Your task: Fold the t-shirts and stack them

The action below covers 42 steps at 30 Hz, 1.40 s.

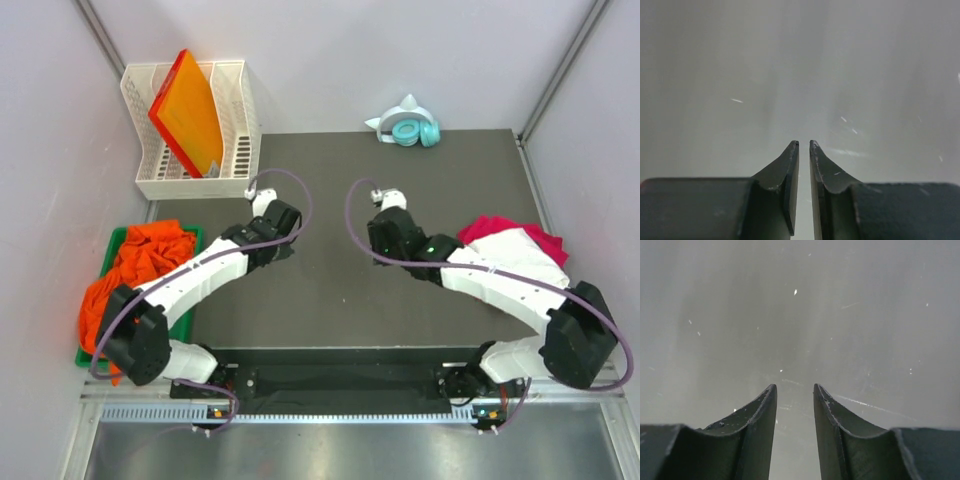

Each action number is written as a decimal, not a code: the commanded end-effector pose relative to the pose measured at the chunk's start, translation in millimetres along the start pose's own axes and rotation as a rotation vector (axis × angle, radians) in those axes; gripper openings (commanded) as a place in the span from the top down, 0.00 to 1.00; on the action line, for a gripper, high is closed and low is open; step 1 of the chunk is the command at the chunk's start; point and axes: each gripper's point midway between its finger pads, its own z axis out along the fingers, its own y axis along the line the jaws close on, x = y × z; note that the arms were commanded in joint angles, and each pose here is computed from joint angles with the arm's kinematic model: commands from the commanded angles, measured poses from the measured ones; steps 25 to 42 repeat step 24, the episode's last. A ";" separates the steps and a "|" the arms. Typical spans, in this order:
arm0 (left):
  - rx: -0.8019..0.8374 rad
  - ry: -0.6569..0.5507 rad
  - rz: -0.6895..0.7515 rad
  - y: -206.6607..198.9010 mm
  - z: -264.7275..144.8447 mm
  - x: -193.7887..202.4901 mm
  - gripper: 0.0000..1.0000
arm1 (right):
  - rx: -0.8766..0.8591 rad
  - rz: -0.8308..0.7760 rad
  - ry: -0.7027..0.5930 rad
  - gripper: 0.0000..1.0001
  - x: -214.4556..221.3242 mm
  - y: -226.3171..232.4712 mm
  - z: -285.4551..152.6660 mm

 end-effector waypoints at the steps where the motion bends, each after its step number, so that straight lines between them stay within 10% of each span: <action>1: -0.211 -0.169 0.033 48.6 -43.0 -43.5 0.79 | 0.028 -0.133 -0.145 0.65 -34.0 37.5 -12.9; 42: -0.125 -0.115 -0.108 77.9 -79.6 7.0 0.94 | 0.083 -0.197 -0.204 0.61 -11.2 26.7 -37.7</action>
